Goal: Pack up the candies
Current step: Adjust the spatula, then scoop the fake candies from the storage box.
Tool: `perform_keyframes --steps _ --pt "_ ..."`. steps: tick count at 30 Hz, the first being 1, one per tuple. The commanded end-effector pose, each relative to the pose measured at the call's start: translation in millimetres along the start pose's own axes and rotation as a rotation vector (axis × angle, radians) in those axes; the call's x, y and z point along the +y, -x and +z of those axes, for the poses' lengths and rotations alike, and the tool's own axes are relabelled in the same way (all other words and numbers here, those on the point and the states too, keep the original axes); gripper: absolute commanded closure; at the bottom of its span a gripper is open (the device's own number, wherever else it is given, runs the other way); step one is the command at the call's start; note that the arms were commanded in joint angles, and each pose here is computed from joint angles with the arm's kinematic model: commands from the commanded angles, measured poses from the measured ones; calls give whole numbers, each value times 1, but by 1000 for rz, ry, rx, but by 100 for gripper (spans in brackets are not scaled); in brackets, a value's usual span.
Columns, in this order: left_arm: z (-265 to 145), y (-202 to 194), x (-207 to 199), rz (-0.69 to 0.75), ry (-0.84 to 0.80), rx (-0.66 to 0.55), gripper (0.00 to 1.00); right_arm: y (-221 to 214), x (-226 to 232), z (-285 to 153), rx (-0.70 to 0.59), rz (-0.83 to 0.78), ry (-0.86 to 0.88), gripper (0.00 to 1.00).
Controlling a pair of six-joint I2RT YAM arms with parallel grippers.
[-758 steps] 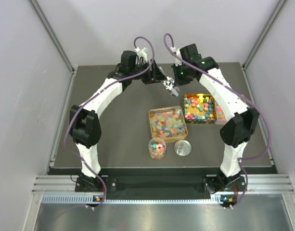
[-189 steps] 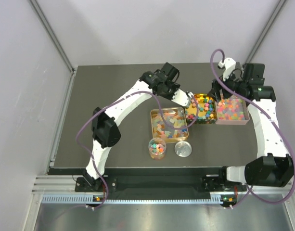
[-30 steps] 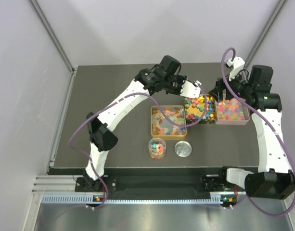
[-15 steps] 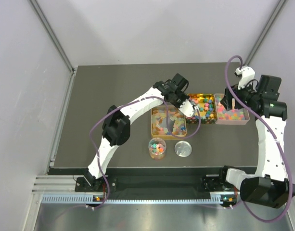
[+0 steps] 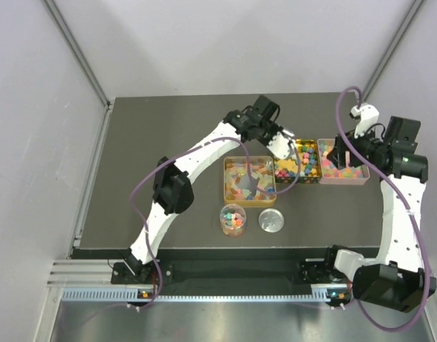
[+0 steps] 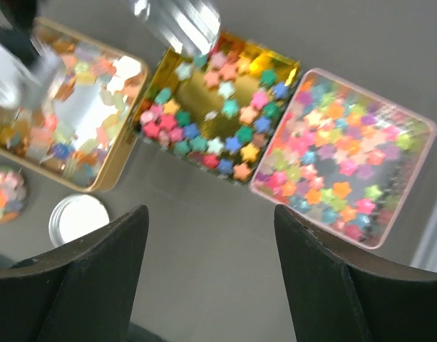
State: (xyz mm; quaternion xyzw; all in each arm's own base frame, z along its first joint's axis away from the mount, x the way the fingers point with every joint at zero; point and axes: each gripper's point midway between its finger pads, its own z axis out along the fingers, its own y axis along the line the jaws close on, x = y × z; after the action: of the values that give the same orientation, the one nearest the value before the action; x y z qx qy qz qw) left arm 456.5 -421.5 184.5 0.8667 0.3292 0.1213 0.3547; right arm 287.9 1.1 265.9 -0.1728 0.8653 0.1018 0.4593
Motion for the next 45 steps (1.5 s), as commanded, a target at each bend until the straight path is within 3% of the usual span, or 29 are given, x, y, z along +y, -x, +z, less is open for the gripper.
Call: perform_keyframes --steps 1,6,12,14,18,20,26,31,37,45 --pt "-75 -6 28 -70 55 35 100 -20 19 7 39 -28 139 29" --pt "-119 -3 0 -263 -26 21 100 -17 48 14 22 -91 348 31" --pt "-166 28 -50 -649 -177 -82 100 -7 72 23 -37 -216 411 32" --pt "-174 31 -82 -701 -284 -31 100 -7 94 28 -24 -295 436 32" --pt "-193 19 -115 -634 -398 105 100 -7 114 27 -28 -362 455 32" --pt "-195 -1 -131 -530 -432 223 100 -5 116 24 -8 -374 450 32" --pt "-185 -15 -146 -341 -505 337 100 -22 121 25 102 -466 438 31" --pt "-158 -19 -141 -222 -519 391 100 -38 116 25 160 -478 421 31" --pt "-126 -20 -142 -96 -543 500 100 -21 107 16 96 -416 366 30" --pt "-87 -8 -148 -60 -539 524 100 -33 113 1 82 -400 360 30"
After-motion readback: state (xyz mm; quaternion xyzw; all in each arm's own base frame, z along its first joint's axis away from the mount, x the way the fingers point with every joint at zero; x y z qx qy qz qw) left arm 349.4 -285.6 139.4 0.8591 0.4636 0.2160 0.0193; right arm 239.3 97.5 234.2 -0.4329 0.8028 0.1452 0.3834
